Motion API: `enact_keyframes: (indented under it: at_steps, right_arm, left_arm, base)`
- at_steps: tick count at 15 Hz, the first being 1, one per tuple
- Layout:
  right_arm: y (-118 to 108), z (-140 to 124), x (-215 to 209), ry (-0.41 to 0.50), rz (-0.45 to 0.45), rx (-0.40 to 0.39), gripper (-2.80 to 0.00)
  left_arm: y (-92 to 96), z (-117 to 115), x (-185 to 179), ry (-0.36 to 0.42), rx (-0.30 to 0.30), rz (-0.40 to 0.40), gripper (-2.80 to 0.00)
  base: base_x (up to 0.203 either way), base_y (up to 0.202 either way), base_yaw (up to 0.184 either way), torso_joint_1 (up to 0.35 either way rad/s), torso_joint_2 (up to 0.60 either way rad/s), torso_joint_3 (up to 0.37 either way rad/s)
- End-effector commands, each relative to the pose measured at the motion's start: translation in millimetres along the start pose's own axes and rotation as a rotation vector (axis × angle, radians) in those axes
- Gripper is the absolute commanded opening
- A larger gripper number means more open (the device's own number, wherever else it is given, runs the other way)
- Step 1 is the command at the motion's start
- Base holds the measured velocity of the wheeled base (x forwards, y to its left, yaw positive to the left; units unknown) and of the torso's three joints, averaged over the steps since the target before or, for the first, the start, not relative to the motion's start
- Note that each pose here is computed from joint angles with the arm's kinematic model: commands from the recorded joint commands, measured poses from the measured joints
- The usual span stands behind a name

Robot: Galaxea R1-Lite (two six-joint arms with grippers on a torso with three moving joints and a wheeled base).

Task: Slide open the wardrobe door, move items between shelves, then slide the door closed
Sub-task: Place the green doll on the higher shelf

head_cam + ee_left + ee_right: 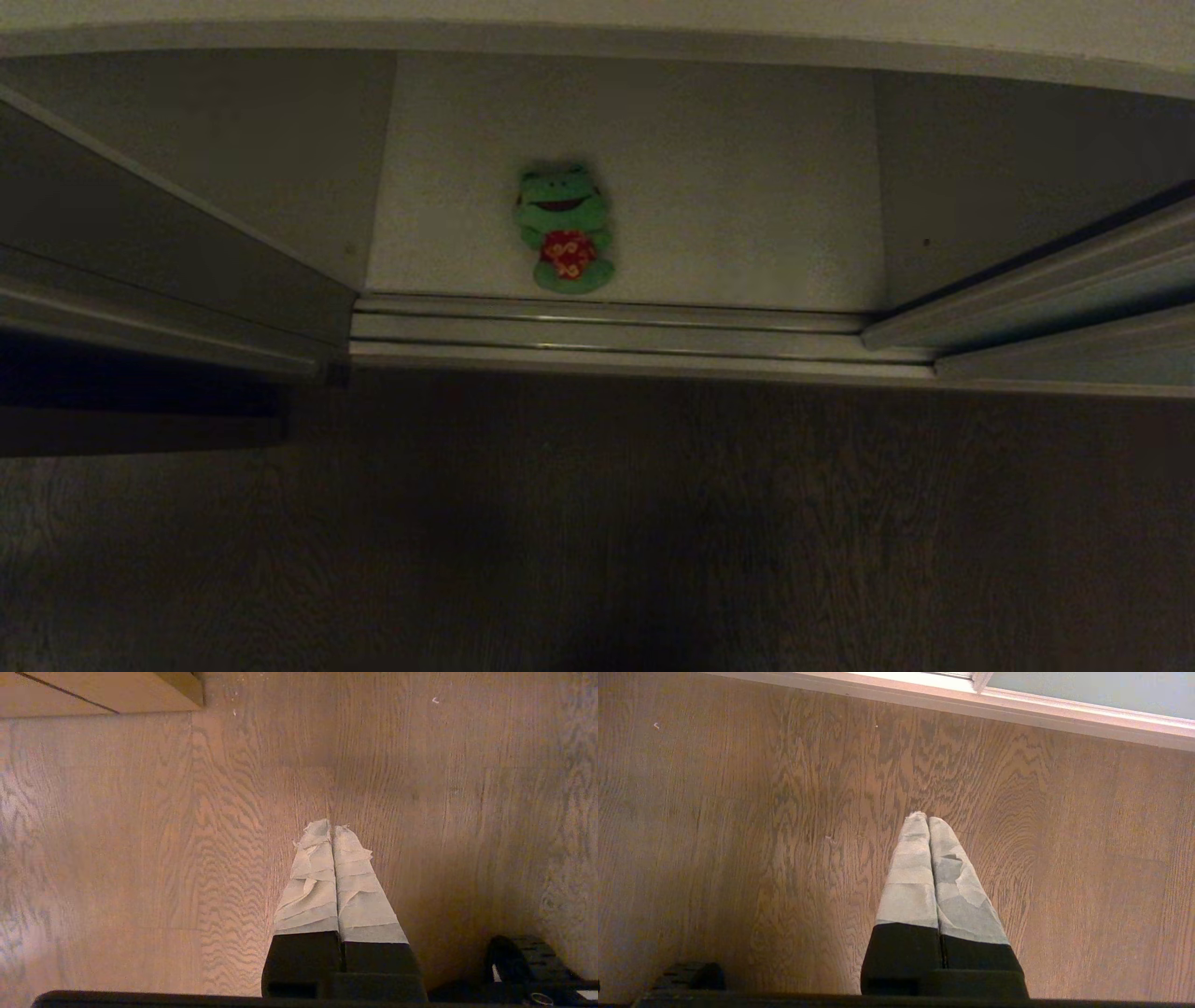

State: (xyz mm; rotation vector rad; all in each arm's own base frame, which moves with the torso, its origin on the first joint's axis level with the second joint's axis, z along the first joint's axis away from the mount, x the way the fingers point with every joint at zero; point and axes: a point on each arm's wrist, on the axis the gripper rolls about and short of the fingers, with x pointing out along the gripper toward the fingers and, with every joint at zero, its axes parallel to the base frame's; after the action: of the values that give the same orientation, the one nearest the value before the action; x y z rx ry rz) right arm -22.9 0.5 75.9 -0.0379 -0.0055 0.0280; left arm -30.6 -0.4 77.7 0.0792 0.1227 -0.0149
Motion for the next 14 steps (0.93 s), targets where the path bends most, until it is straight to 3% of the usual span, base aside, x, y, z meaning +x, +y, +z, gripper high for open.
enact_keyframes:
  at_steps: [1, 2, 3, 7, 10, 12, 14]
  right_arm:
    - [0.0, 0.0, -0.2, -0.003, 0.001, -0.001, -2.8]
    - [0.0, 0.0, -0.2, -0.003, 0.001, -0.001, -2.8]
    - [0.0, 0.0, -0.2, -0.003, 0.001, -0.001, -2.8]
    - [0.0, 0.4, -0.3, -0.004, 0.001, -0.001, -2.8]
    - [0.0, 0.0, -0.2, -0.003, 0.001, -0.001, -2.8]
    - [0.0, 0.0, -0.2, -0.003, 0.001, -0.001, -2.8]
    - [0.0, 0.3, -0.3, -0.004, 0.001, -0.001, -2.8]
  left_arm:
    - [0.7, 10.4, -4.1, -0.031, 0.002, 0.003, -2.8]
    - [1.8, 26.1, -9.8, -0.066, 0.003, 0.002, -2.8]
    - [2.7, 38.7, -10.3, -0.054, 0.0, -0.003, -2.8]
    - [6.6, 83.3, 35.6, 0.231, -0.053, -0.038, -2.8]
    - [6.9, 96.0, 95.5, 0.457, -0.098, -0.108, -2.8]
    - [6.5, 97.4, 137.9, 0.549, -0.124, -0.153, -2.8]
    - [4.9, 102.6, 179.1, 0.581, -0.142, -0.209, -2.8]
  base:
    - [0.0, 0.0, 0.0, 0.0, 0.0, 0.0]
    - [0.0, 0.0, 0.0, 0.0, 0.0, 0.0]
    - [0.0, 0.0, 0.0, 0.0, 0.0, 0.0]
    - [0.0, 0.0, 0.0, 0.0, 0.0, 0.0]
    - [0.0, 0.0, 0.0, 0.0, 0.0, 0.0]
    - [0.0, 0.0, 0.0, 0.0, 0.0, 0.0]
    - [0.0, 0.0, 0.0, 0.0, 0.0, 0.0]
